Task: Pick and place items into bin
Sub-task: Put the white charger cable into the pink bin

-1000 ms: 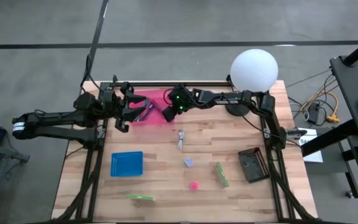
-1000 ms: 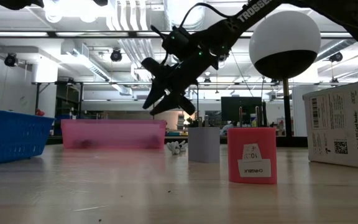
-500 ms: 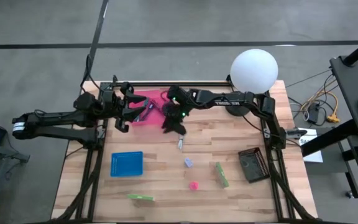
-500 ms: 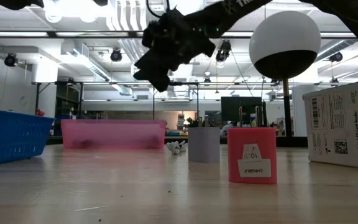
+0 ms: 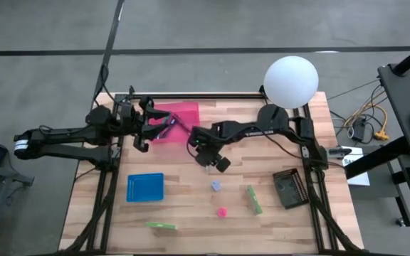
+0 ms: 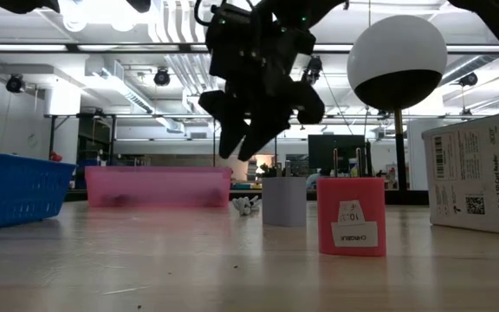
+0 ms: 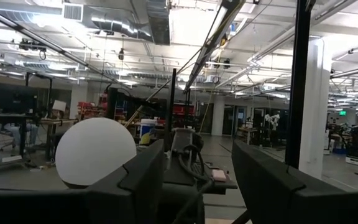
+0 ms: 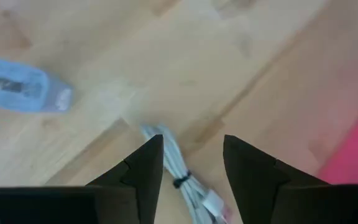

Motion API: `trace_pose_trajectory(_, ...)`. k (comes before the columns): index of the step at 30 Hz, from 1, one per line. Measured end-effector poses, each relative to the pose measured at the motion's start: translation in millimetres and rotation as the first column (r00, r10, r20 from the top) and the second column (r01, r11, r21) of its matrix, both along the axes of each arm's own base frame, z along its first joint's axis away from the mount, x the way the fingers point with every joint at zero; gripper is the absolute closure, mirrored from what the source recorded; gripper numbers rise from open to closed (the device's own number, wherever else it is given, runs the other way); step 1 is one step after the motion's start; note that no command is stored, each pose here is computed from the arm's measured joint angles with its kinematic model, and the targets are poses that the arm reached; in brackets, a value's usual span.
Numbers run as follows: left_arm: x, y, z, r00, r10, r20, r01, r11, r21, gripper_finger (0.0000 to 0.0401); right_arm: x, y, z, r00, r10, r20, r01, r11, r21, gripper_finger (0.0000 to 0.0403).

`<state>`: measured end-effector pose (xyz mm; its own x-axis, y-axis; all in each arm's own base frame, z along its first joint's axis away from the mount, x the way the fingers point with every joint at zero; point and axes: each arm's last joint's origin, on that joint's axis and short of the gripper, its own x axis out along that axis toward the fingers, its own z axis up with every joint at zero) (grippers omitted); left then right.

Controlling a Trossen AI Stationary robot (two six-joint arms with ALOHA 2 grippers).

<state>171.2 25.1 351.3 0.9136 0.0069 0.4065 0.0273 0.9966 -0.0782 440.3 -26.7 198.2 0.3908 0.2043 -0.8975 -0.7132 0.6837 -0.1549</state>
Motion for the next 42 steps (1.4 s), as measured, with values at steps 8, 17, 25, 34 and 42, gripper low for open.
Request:
trace_pose_trajectory(8,-1,0,0,1.0,0.0,0.002,0.0,1.0,0.0,0.0228,-6,2,-17,0.999,0.031,-0.027,-0.032,0.999,-0.012,0.0246)
trace_pose_trajectory(17,0,0,0,1.0,-0.001,0.003,0.001,1.0,-0.001,0.0228,-5,3,-28,0.998,0.053,0.03,-0.052,0.998,-0.026,0.0254)
trace_pose_trajectory(25,0,0,0,1.0,-0.001,0.003,0.001,1.0,-0.001,0.0228,-4,3,-47,0.994,0.11,0.001,-0.11,0.993,-0.046,0.0243)
trace_pose_trajectory(34,0,0,0,1.0,-0.014,0.002,0.014,0.999,-0.031,0.0228,-2,2,-64,0.993,0.107,-0.04,-0.11,0.991,-0.072,0.0257)
trace_pose_trajectory(42,0,0,0,1.0,-0.014,0.002,0.014,0.999,-0.031,0.0228,-3,1,-64,0.997,0.054,-0.058,-0.058,0.996,-0.07,0.0316)
